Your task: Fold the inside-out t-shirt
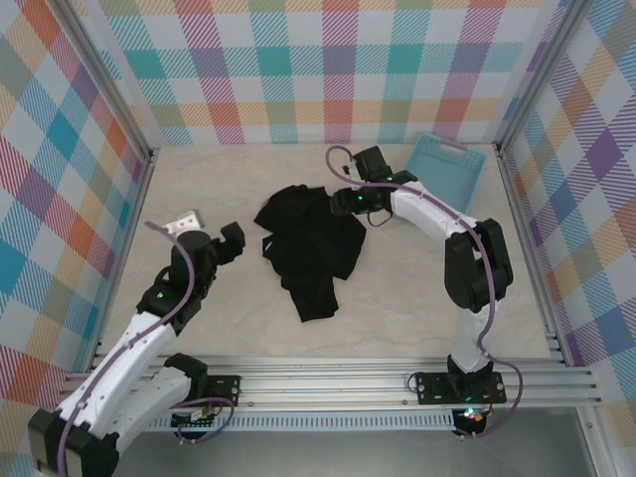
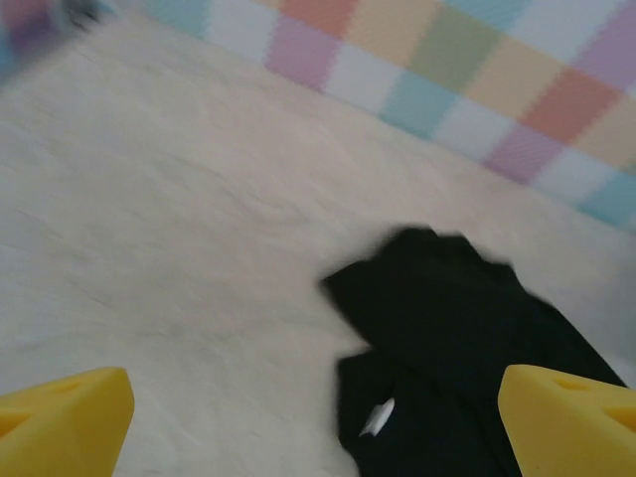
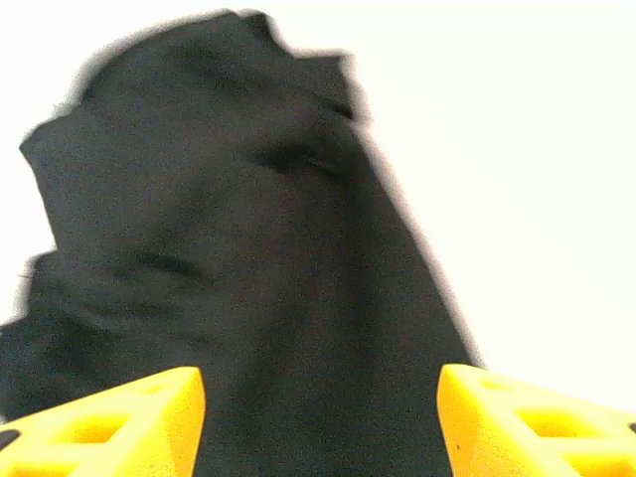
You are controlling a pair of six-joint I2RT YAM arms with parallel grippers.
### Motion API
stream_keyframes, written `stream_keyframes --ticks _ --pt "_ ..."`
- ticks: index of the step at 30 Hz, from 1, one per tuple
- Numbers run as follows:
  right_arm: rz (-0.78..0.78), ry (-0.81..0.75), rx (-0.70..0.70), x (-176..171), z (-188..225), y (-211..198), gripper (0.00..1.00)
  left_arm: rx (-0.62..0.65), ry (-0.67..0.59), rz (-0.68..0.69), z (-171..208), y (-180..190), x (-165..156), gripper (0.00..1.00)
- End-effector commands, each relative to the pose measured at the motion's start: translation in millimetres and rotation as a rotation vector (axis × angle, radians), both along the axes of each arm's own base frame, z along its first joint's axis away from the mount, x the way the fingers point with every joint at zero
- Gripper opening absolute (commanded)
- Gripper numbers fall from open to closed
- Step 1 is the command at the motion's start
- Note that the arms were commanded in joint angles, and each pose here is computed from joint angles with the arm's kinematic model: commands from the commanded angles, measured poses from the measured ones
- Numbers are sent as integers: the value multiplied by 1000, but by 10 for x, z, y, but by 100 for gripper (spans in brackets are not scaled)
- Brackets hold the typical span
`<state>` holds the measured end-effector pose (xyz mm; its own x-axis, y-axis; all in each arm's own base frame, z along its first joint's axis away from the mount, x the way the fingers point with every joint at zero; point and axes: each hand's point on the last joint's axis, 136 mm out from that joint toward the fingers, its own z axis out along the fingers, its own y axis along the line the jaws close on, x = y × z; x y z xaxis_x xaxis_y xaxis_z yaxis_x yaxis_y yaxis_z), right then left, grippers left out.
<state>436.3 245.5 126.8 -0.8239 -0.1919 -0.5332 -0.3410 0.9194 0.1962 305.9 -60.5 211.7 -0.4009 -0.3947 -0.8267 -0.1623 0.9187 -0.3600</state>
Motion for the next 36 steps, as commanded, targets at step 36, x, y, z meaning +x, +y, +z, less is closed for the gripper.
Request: stream_keyframes --ticks 36 --pt "-357 81 -77 1107 -439 -807 76 5 364 -326 -1120 -853 222 90"
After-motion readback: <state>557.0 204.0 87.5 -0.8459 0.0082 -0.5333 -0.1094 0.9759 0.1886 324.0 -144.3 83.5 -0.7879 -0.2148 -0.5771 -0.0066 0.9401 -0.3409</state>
